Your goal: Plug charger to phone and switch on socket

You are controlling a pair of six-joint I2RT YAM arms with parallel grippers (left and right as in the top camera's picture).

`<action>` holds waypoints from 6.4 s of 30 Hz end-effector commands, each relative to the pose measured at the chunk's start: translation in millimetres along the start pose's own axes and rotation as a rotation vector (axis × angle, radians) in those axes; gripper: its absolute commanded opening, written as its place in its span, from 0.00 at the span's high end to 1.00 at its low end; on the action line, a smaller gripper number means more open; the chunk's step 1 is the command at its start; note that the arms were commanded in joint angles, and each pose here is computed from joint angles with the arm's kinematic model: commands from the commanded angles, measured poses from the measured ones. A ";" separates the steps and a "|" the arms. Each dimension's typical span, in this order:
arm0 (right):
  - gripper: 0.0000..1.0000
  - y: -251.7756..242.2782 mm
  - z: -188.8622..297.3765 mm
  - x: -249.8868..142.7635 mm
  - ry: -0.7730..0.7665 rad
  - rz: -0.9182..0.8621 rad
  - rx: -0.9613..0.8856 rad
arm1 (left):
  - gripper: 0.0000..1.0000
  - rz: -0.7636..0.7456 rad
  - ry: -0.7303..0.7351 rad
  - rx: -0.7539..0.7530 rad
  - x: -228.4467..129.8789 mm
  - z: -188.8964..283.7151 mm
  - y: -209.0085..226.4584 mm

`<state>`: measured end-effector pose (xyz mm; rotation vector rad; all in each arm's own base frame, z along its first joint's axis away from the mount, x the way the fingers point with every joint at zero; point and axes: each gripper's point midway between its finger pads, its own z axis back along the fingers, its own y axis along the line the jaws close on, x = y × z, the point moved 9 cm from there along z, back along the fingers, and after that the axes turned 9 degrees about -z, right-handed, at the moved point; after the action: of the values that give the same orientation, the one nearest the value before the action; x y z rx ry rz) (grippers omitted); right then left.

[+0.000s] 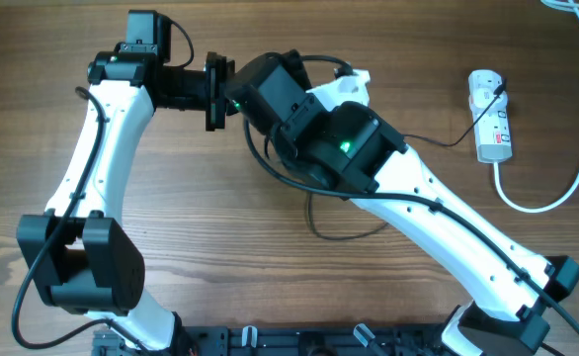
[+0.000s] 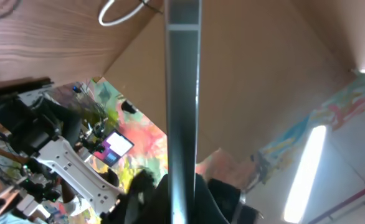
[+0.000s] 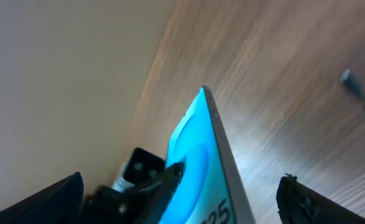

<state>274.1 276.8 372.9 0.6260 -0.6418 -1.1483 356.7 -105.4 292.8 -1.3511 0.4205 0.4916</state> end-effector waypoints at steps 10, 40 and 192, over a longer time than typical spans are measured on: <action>0.00 -49.0 29.9 84.9 0.114 1.019 -0.415 | 0.96 -0.558 -0.297 0.233 19.7 14.3 -2.6; 0.00 -150.4 -169.2 37.3 0.556 0.826 -0.414 | 0.96 -0.294 -0.785 0.908 45.7 73.9 52.0; 0.87 -226.3 -234.7 17.7 0.358 0.770 -0.741 | 0.96 -0.294 -0.785 0.906 45.8 73.8 51.9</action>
<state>319.2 231.3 84.6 0.0103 -0.1235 -0.4563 368.4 -21.7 226.7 -0.2661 -0.1754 0.4548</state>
